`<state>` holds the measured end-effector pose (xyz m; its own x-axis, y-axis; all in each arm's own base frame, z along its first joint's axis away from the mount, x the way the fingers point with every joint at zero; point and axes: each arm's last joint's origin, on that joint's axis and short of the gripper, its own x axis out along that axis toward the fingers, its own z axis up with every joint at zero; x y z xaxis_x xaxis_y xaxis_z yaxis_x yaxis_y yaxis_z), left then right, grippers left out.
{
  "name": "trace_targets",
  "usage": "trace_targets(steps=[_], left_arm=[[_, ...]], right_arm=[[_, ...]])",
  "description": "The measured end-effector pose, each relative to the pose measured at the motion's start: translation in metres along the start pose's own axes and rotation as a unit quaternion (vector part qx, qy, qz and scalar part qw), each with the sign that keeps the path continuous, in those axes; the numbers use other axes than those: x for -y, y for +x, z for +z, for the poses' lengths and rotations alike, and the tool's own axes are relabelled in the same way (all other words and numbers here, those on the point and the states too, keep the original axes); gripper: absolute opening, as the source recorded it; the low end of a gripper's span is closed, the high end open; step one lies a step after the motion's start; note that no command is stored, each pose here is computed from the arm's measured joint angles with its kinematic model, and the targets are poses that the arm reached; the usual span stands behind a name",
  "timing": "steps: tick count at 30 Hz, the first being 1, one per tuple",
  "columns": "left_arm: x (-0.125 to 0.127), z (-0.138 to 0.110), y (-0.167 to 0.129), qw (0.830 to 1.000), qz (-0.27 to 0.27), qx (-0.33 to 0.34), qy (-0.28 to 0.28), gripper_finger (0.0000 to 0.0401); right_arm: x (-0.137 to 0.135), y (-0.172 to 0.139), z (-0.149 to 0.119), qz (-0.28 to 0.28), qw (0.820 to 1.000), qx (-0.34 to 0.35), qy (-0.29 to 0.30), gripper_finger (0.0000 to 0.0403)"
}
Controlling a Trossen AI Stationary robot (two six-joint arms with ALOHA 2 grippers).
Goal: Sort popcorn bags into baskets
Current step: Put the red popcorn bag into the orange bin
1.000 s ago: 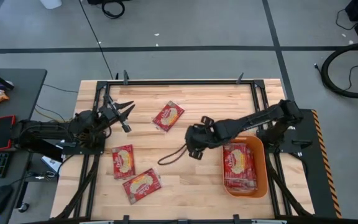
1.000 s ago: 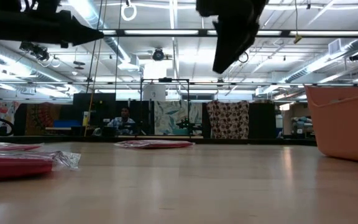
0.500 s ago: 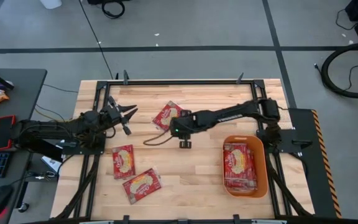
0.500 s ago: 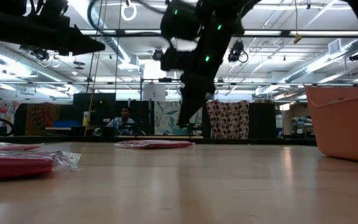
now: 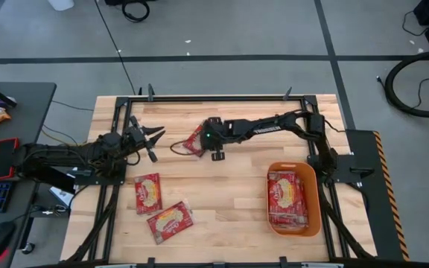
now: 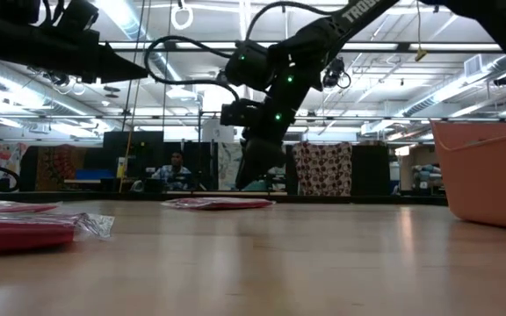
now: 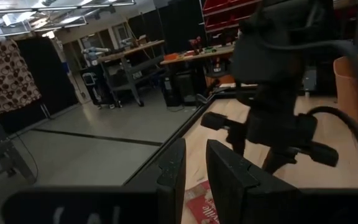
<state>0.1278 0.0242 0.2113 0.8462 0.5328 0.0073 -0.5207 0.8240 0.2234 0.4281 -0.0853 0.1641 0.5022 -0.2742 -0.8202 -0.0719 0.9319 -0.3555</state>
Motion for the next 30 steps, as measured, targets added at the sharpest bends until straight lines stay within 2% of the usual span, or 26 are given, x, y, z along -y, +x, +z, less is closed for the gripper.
trace_targets(steps=[5,7,12,22,25,30], left_arm=[[0.0,0.0,0.0,1.0,0.0,0.0,0.001,0.0068],[0.0,0.0,0.0,1.0,0.0,0.0,0.001,0.0068],[0.0,0.0,0.0,1.0,0.0,-0.002,0.002,0.0068],[0.0,-0.002,0.0,1.0,-0.001,-0.007,0.006,0.0068],[0.0,-0.002,0.0,1.0,-0.002,-0.008,0.013,0.0068],[0.0,-0.002,0.0,1.0,-0.002,-0.009,0.014,0.0068]], right_arm=[[0.011,0.008,-0.005,0.058,0.998,0.032,0.012,0.0143],[0.011,0.013,-0.009,0.069,0.997,0.025,0.015,0.0143],[0.009,0.021,-0.009,0.082,0.996,0.035,0.014,0.0143],[0.008,0.028,-0.021,0.101,0.995,0.005,0.021,0.0141],[0.007,0.027,-0.021,0.12,0.992,0.005,0.05,0.0141],[-0.004,0.024,-0.018,0.161,0.978,-0.007,0.134,0.014]])
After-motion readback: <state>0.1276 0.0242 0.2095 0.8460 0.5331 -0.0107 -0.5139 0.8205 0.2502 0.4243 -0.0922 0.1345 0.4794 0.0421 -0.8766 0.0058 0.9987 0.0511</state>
